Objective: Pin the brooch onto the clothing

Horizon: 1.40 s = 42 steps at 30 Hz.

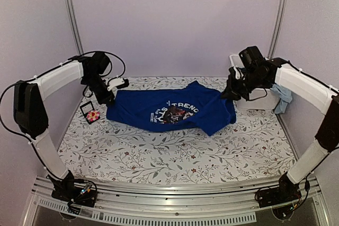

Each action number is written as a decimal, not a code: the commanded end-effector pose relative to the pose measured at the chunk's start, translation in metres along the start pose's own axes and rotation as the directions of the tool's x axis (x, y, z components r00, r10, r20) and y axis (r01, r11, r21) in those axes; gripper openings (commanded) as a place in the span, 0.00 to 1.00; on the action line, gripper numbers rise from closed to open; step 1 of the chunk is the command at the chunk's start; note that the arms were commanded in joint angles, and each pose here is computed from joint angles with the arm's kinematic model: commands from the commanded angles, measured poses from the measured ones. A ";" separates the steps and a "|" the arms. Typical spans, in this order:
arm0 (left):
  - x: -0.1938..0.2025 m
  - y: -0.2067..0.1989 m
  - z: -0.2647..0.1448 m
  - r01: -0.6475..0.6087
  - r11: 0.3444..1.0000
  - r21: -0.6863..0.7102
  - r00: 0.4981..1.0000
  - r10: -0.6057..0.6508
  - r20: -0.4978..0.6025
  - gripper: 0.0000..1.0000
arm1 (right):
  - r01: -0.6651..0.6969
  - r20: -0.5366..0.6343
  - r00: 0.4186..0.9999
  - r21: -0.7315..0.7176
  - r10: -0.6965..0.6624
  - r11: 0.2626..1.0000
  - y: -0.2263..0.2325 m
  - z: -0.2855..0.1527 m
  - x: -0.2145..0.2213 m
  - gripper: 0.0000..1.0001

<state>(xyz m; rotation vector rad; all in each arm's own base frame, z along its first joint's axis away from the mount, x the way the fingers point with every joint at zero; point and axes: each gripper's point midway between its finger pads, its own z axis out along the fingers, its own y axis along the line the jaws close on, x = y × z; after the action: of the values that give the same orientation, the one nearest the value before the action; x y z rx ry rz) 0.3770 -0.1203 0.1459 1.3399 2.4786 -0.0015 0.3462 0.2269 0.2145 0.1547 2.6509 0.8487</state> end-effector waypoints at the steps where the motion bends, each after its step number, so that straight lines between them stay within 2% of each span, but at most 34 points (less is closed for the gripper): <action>1: -0.111 0.132 -0.108 0.249 0.890 -0.382 0.925 -0.102 0.366 0.00 | 0.295 0.455 0.858 -0.054 -0.240 0.954 0.079 -0.085 -0.185 0.00; 2: -0.131 0.156 -0.146 0.318 0.839 -0.442 0.881 -0.089 0.464 0.00 | 0.355 0.570 0.781 -0.067 -0.256 0.933 0.104 -0.118 -0.214 0.00; 4: -0.156 0.190 -0.212 0.434 0.726 -0.534 0.791 -0.024 0.611 0.00 | 0.440 0.737 0.627 -0.068 -0.252 0.896 0.132 -0.158 -0.260 0.00; 7: -0.171 0.211 -0.293 0.553 0.579 -0.599 0.674 0.112 0.730 0.00 | 0.521 0.915 0.361 -0.040 -0.178 0.853 0.160 -0.231 -0.287 0.00; 8: -0.173 0.212 -0.312 0.570 0.548 -0.612 0.650 0.154 0.744 0.00 | 0.552 0.952 0.267 -0.026 -0.148 0.833 0.170 -0.267 -0.283 0.00; 9: -0.173 0.212 -0.323 0.576 0.529 -0.623 0.639 0.184 0.747 0.00 | 0.571 0.970 0.206 -0.010 -0.131 0.821 0.175 -0.286 -0.280 0.00; 11: -0.175 0.210 -0.332 0.559 0.524 -0.643 0.639 0.222 0.737 0.00 | 0.596 0.989 0.100 0.031 -0.112 0.802 0.184 -0.325 -0.268 0.00; 12: -0.176 0.208 -0.327 0.538 0.534 -0.652 0.651 0.227 0.724 0.00 | 0.606 0.988 0.088 0.045 -0.123 0.794 0.186 -0.328 -0.265 0.00; 14: -0.176 0.207 -0.311 0.495 0.552 -0.671 0.685 0.228 0.692 0.00 | 0.620 0.980 0.111 0.063 -0.167 0.782 0.184 -0.316 -0.262 0.00; 15: -0.174 0.207 -0.299 0.474 0.555 -0.683 0.708 0.220 0.671 0.00 | 0.612 0.968 0.158 0.060 -0.196 0.789 0.178 -0.301 -0.262 0.00; 18: -0.160 0.202 -0.265 0.404 0.587 -0.702 0.774 0.191 0.604 0.00 | 0.592 0.910 0.319 0.026 -0.264 0.806 0.152 -0.243 -0.253 0.00; 21: -0.136 0.185 -0.223 0.303 0.641 -0.705 0.846 0.159 0.508 0.00 | 0.568 0.806 0.505 -0.043 -0.307 0.822 0.125 -0.176 -0.220 0.00; 23: -0.114 0.166 -0.194 0.223 0.688 -0.691 0.890 0.147 0.433 0.00 | 0.548 0.721 0.602 -0.061 -0.343 0.834 0.114 -0.139 -0.182 0.00; 24: -0.100 0.155 -0.175 0.180 0.718 -0.673 0.912 0.134 0.388 0.00 | 0.535 0.650 0.663 -0.065 -0.371 0.843 0.101 -0.109 -0.155 0.00; 26: -0.068 0.124 -0.128 0.076 0.793 -0.604 0.952 0.123 0.281 0.00 | 0.522 0.530 0.746 -0.088 -0.404 0.849 0.087 -0.071 -0.100 0.00; 29: -0.010 0.069 -0.052 -0.054 0.895 -0.442 0.986 0.119 0.120 0.00 | 0.428 0.295 0.882 -0.181 -0.367 0.885 0.054 -0.012 -0.004 0.00; 31: 0.029 0.030 -0.010 -0.113 0.942 -0.315 0.991 0.130 0.033 0.00 | 0.317 0.101 0.948 -0.229 -0.301 0.920 0.028 0.022 0.060 0.00; 34: 0.075 -0.019 0.031 -0.160 0.977 -0.139 0.986 0.153 -0.058 0.00 | 0.141 -0.128 0.978 -0.176 -0.165 0.974 -0.015 0.058 0.131 0.00; 36: 0.095 -0.039 0.046 -0.155 0.985 -0.070 0.984 0.148 -0.097 0.00 | 0.054 -0.224 0.970 -0.177 -0.093 0.983 -0.028 0.069 0.162 0.00; 42: 0.126 -0.072 0.059 -0.154 0.987 0.054 0.975 0.161 -0.156 0.00 | -0.024 -0.341 0.940 -0.134 -0.024 0.991 -0.033 0.076 0.194 0.00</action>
<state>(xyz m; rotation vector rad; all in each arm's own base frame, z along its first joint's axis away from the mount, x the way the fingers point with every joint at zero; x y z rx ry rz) 0.2876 -0.0646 0.0463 1.5657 2.4966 0.1787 0.1972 0.2659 0.0670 -0.1135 2.8736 1.0444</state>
